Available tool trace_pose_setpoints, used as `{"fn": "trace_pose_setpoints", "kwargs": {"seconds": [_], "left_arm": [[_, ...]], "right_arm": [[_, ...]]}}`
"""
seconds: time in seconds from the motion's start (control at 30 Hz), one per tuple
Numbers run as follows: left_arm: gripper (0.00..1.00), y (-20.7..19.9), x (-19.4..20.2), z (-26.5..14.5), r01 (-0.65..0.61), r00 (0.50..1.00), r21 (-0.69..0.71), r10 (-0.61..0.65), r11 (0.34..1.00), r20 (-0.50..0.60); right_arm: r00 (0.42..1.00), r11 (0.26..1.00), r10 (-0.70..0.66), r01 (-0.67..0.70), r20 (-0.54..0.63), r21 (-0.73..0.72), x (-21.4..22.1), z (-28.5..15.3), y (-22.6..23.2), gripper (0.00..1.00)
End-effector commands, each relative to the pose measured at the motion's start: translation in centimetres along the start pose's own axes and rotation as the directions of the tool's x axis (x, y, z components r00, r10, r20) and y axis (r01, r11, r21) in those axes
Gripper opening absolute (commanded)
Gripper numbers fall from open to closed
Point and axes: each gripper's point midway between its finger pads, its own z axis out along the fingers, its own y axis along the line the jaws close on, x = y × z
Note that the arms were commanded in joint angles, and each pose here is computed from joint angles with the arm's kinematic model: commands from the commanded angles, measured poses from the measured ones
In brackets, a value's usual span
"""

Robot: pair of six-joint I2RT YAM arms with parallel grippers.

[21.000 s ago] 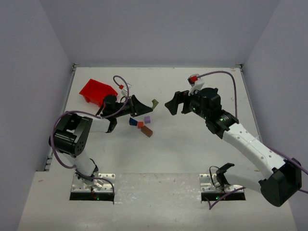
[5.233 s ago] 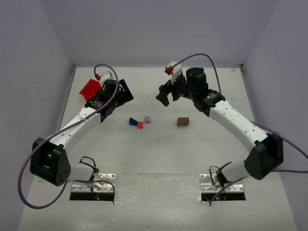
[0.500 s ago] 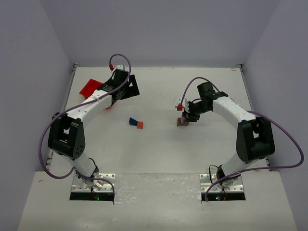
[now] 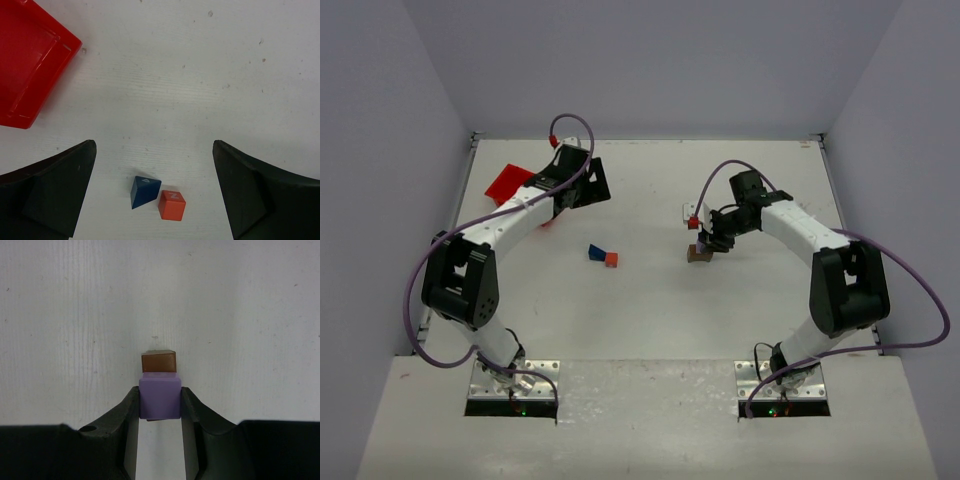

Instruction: Build the wood block tower

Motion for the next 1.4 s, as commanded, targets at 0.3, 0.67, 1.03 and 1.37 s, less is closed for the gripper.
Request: {"fn": "trace_pose_setpoints", "kwargs": {"seconds": [0.3,0.67,1.03,1.37], "left_arm": [[1.00,-1.16,-1.94,-0.55,-0.001,0.999,0.029,0.000,1.000,0.045],[1.00,-1.28,-1.84,-0.38,-0.005,0.999,0.033,0.004,0.999,0.039],[1.00,-1.36,-1.83,-0.30,-0.015,0.999,0.032,0.014,0.999,0.035],[1.00,-1.41,-1.87,-0.41,-0.015,0.999,0.031,0.014,0.999,0.032]], "right_arm": [[0.999,0.999,-0.036,0.036,0.019,0.026,-1.06,-0.17,-1.21,0.29],[0.999,0.999,-0.038,0.038,0.008,0.026,-0.72,-0.06,-1.23,0.35],[0.999,0.999,-0.046,0.045,0.007,0.025,-0.76,-0.10,-1.15,0.46],[0.998,0.998,-0.057,0.056,0.018,0.042,-1.27,-0.42,-1.38,0.99]]}}
